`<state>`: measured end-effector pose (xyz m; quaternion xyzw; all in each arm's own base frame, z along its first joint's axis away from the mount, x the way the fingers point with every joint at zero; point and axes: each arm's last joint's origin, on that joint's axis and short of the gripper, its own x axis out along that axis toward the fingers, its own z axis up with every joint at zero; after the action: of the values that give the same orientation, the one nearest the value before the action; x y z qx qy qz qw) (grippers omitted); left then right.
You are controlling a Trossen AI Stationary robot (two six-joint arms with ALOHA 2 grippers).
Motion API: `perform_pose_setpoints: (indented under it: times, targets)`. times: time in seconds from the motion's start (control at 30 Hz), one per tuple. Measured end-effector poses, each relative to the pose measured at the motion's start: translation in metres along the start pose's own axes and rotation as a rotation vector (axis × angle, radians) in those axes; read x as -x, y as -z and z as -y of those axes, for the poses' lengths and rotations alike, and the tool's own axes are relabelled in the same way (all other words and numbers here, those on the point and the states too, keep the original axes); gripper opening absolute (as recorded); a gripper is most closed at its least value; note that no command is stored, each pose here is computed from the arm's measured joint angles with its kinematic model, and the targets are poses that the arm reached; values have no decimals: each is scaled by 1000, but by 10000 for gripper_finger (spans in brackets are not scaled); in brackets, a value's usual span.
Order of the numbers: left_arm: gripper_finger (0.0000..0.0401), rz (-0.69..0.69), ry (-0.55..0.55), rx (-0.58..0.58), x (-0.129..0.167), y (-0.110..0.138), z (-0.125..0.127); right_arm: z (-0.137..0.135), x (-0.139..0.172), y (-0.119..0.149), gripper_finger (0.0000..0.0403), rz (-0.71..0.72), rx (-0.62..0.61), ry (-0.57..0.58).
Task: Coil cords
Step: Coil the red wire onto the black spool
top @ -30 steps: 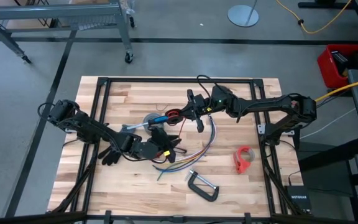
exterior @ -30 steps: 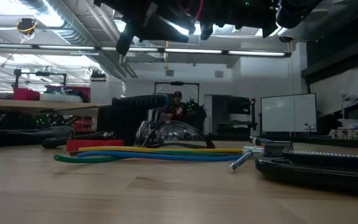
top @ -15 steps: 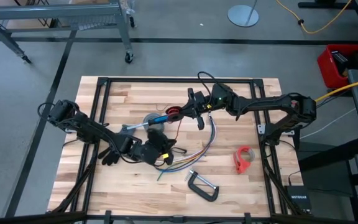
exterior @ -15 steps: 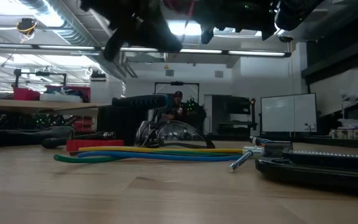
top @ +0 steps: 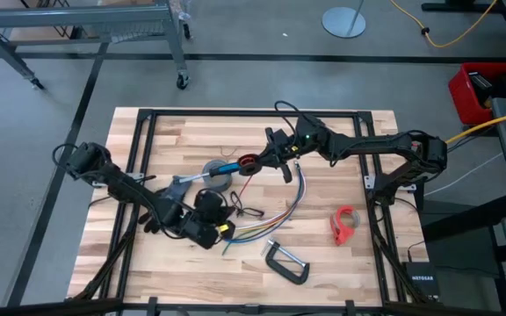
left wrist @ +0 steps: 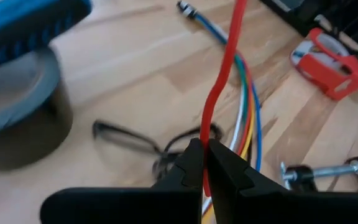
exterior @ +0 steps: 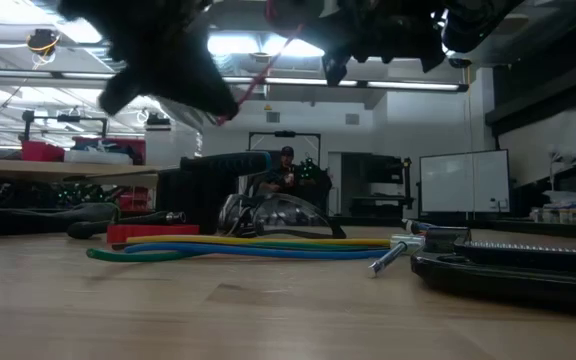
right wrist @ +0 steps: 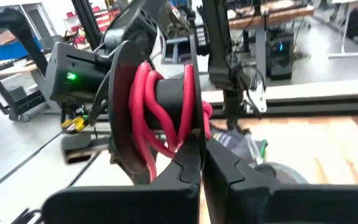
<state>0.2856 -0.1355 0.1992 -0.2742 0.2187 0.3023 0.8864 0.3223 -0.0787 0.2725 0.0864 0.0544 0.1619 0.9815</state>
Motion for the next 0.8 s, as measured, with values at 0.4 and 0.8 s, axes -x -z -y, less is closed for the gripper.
perform_pose_setpoints:
  times: [0.4, 0.8]
  targets:
    - [0, -83, -100, 121, 27, 29, -13, 1, 1, 13, 2, -120, -76, -10]
    - [0, -103, -154, 216, 52, 49, -23, 1, 1, 17, 2, -152, -78, -8]
